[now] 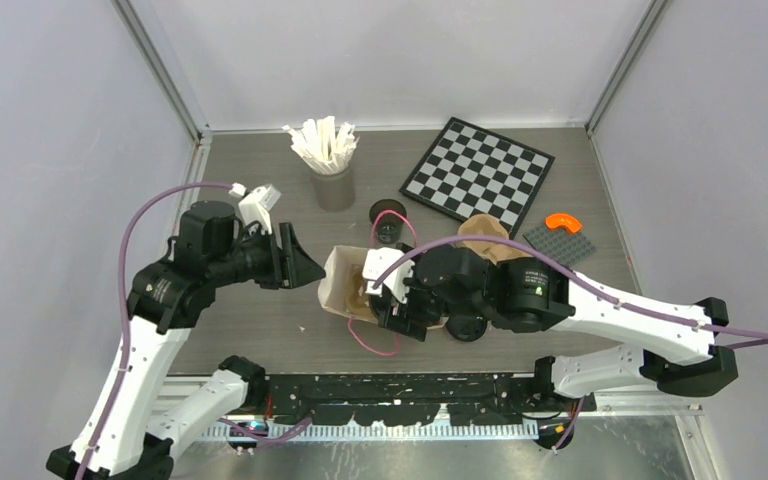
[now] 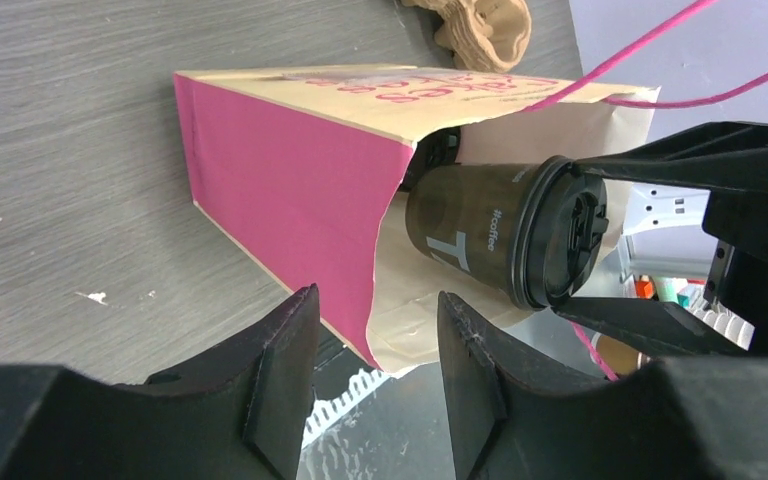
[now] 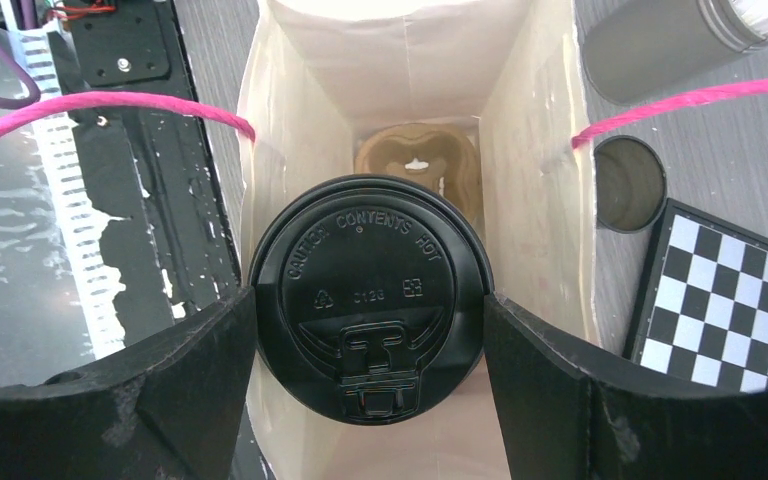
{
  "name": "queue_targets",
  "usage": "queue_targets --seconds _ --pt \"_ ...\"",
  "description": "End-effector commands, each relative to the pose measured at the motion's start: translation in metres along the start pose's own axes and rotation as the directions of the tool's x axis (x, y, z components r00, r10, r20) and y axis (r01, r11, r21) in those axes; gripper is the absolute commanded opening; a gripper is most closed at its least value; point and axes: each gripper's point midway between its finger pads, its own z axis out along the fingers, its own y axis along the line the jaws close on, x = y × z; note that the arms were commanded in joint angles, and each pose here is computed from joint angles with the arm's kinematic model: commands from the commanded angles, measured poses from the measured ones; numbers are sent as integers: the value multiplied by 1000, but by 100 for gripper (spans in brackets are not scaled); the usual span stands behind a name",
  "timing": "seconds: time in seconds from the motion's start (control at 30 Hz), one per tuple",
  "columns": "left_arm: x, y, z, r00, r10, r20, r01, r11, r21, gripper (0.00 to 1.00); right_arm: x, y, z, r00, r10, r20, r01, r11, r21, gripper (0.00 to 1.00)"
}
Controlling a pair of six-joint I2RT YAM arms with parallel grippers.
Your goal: Pack the takeout coffee
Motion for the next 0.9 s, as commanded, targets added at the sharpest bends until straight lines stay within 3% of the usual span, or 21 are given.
queue_targets --seconds 0.0,0.13,0.3,0.5,0.7,0.87 --pt "-8 -13 14 999 40 27 -42 993 109 49 -12 -6 -7 997 -55 54 51 996 71 75" --pt "-1 -18 19 999 42 13 -44 983 176 49 -10 2 -5 994 -95 58 91 993 76 75" --pt "4 -8 25 999 47 20 -50 987 152 44 -3 14 -2 991 -128 41 126 990 65 75" --pt "12 -9 22 997 77 11 -78 982 171 25 -1 17 4 989 -146 23 144 987 75 74" --pt "17 -12 19 983 179 39 -183 957 223 0 -8 20 8 984 -163 70 158 985 71 74" --pt "14 -21 19 954 275 116 -298 908 295 0 -11 16 9 978 -204 48 200 977 81 74"
